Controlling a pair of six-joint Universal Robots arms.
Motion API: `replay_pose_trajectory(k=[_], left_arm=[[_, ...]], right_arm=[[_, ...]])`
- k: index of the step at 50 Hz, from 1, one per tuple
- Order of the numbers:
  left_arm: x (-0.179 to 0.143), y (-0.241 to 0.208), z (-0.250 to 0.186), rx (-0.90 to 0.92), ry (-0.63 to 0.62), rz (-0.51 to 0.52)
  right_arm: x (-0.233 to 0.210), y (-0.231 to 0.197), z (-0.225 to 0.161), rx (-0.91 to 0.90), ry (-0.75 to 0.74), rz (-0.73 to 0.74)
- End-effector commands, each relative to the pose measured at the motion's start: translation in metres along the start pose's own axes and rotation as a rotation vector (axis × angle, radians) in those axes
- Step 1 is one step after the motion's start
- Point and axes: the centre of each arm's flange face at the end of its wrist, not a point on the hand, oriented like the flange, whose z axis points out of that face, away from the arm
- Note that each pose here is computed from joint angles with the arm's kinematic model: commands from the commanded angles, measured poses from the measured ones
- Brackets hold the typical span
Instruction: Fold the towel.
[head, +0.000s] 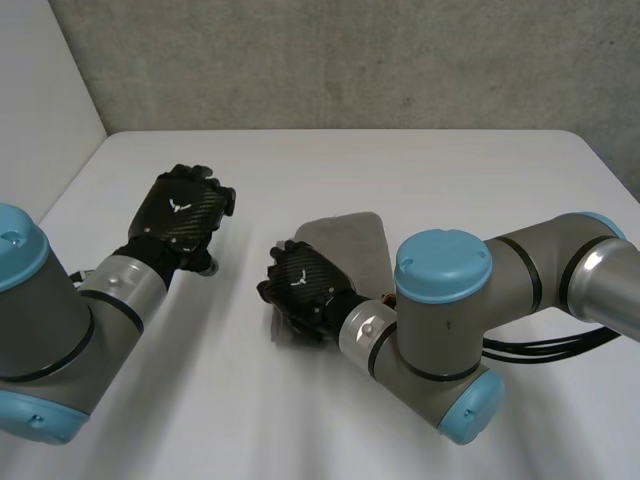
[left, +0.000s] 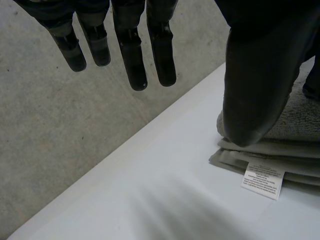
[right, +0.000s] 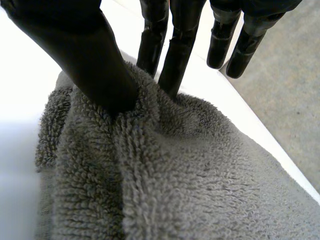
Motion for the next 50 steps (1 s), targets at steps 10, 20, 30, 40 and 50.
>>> replay_pose_trajectory(k=[10, 20, 30, 40, 50], left_arm=[[0.011, -0.025, 0.016, 0.086, 0.045, -0.143], [0.065, -0.026, 0.031, 0.084, 0.189, -0.193], [0.104, 0.006, 0.039, -0.026, 0.279, -0.191], [0.106, 0.024, 0.04, -0.079, 0.281, -0.187], [0.081, 0.045, 0.041, -0.151, 0.218, -0.188]], right_arm=[[0.095, -0.015, -0.06, 0.001, 0.222, 0.483], [0.138, 0.025, -0.079, -0.053, 0.344, 0.636], [0.13, 0.071, -0.052, -0.144, 0.313, 0.689], [0.12, 0.096, -0.023, -0.18, 0.281, 0.709], [0.104, 0.079, -0.008, -0.139, 0.233, 0.702]])
